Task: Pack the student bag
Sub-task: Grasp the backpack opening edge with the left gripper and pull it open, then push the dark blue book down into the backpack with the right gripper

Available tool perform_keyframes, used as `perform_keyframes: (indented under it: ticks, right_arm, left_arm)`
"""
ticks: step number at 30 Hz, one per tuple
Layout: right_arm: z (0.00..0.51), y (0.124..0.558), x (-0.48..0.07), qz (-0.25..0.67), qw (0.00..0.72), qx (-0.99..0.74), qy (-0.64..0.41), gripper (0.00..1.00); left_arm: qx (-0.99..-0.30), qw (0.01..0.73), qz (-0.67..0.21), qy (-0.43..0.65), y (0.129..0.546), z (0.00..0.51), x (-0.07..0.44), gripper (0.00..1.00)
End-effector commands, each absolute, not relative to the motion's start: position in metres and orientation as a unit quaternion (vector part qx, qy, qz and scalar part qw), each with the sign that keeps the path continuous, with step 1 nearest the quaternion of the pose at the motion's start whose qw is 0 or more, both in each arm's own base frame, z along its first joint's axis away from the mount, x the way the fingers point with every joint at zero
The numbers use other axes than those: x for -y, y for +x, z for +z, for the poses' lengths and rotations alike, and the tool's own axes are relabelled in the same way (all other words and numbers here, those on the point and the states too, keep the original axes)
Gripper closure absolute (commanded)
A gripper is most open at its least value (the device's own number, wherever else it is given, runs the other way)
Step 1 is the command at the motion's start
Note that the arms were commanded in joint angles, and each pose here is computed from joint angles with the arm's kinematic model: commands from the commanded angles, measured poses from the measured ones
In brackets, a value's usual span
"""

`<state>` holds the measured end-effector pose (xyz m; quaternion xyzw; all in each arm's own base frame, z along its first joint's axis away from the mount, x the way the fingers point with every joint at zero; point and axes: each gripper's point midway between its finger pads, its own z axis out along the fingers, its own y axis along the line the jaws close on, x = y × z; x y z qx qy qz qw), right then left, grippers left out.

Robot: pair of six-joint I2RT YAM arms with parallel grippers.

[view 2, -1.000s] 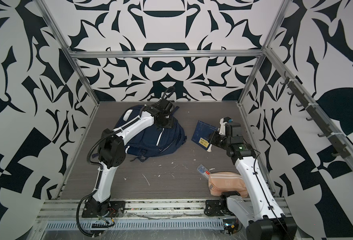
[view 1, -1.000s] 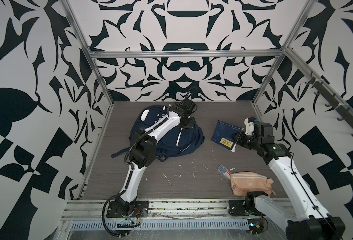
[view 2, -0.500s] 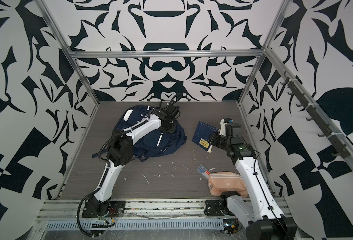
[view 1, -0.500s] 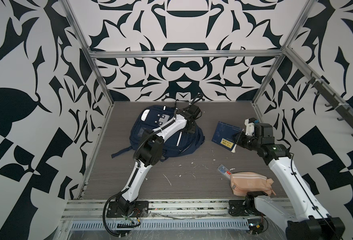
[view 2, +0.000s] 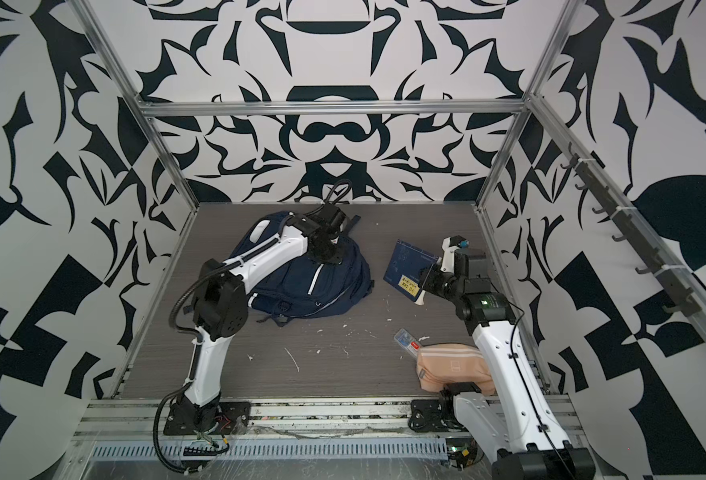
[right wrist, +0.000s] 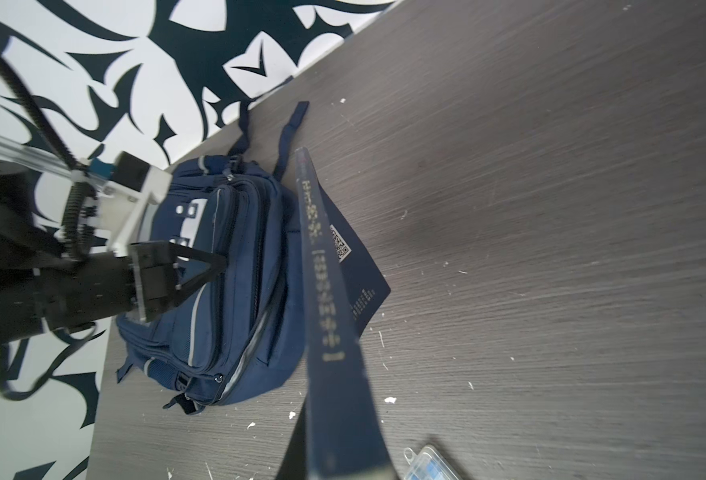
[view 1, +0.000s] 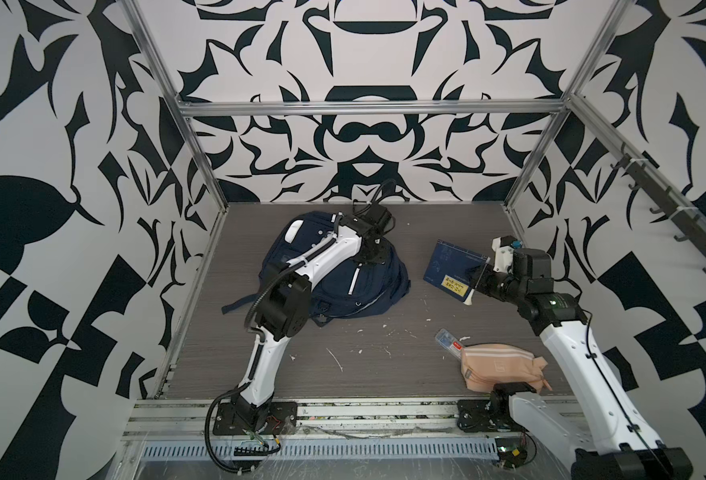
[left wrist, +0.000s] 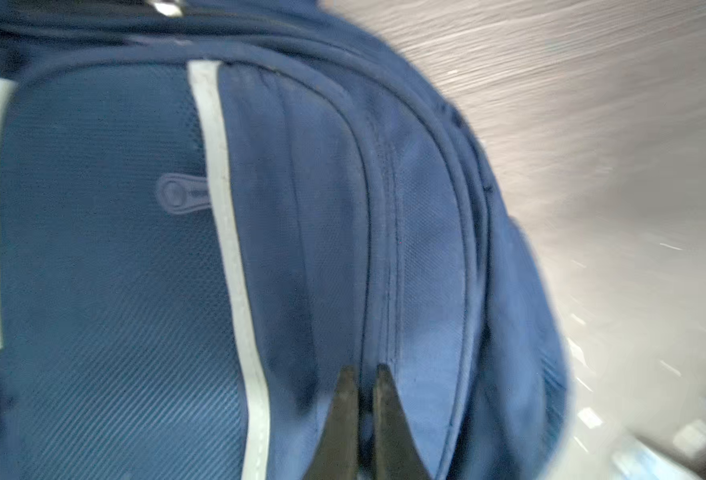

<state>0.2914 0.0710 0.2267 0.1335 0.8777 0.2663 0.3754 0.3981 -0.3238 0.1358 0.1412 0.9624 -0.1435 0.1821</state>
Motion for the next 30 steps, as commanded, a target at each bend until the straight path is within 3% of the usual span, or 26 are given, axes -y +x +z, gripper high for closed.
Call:
perform_keyframes:
  ticks: [1, 9, 16, 30]
  right_arm:
    - [0.259, 0.3, -0.085, 0.31, 0.421, -0.848, 0.086, 1.0]
    - [0.282, 0.298, -0.114, 0.391, 0.413, -0.822, 0.027, 1.0]
    - [0.279, 0.294, -0.12, 0.412, 0.392, -0.822, 0.034, 1.0]
    - [0.256, 0.295, -0.173, 0.477, 0.325, -0.814, 0.057, 1.0]
  left_arm:
    - [-0.941, 0.182, -0.239, 0.156, 0.38, 0.192, 0.323, 1.0]
    - [-0.899, 0.202, -0.346, 0.175, 0.363, 0.263, 0.295, 1.0]
    - [-0.808, 0.247, -0.484, 0.228, 0.339, 0.344, 0.292, 1.0]
    - [-0.748, 0.248, -0.587, 0.186, 0.336, 0.379, 0.301, 1.0]
